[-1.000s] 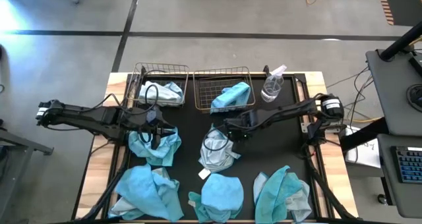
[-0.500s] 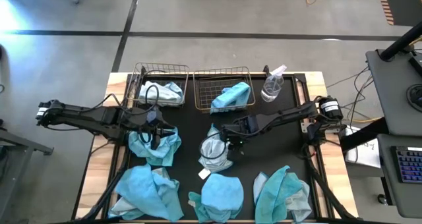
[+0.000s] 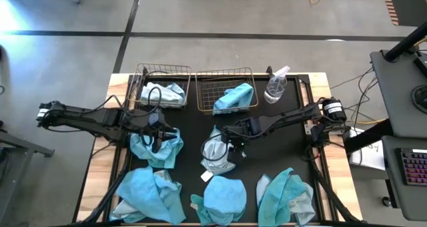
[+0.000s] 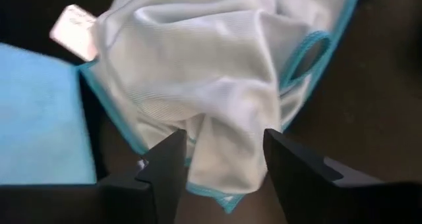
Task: Sort microfiber towel by color & place in baskets
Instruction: Put the light-blue microfiber towel into the left wire basket
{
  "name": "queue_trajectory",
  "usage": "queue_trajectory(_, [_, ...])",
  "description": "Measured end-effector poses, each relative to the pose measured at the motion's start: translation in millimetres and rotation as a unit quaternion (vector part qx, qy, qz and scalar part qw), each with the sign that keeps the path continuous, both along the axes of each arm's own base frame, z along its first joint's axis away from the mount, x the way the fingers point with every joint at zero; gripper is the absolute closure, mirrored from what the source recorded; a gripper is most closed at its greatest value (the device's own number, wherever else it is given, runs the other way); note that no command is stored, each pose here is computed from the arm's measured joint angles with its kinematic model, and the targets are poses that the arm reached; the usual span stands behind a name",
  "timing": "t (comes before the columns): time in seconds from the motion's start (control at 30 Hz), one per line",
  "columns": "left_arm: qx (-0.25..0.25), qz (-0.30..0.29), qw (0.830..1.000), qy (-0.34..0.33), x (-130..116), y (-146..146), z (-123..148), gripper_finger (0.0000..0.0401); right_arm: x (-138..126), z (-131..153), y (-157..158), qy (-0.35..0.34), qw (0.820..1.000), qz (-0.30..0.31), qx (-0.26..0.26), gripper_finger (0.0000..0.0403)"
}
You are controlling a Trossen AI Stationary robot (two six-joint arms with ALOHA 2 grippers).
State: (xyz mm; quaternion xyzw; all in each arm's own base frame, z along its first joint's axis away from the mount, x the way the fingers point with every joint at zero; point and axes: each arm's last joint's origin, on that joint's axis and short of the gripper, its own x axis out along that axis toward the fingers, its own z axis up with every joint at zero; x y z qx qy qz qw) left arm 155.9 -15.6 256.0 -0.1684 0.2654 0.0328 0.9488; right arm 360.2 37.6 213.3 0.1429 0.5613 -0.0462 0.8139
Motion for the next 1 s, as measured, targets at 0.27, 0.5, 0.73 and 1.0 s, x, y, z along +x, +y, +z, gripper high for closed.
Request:
queue_trajectory(0.27, [-0.024,-0.045,0.998,-0.026,18.5,-5.1,-6.3,0.0294,0.0,-0.1,-0.7,0.0,1.0,-0.01,-0.009,0.0195])
queue_trajectory(0.5, [0.004,-0.084,0.996,-0.031,50.7,-9.6,-18.8,0.0294,0.2,0.4,-0.7,-0.001,1.0,-0.01,-0.009,0.0197])
queue_trajectory(0.73, [0.022,-0.093,0.995,0.017,85.0,-13.2,-42.5,0.0294,-1.3,2.7,-0.8,-0.001,1.0,-0.004,-0.011,0.0197])
queue_trajectory(1.0, [0.049,-0.107,0.992,0.045,123.8,-16.6,-64.8,0.0294,-5.0,3.5,-1.2,0.012,1.0,0.009,-0.017,0.0197])
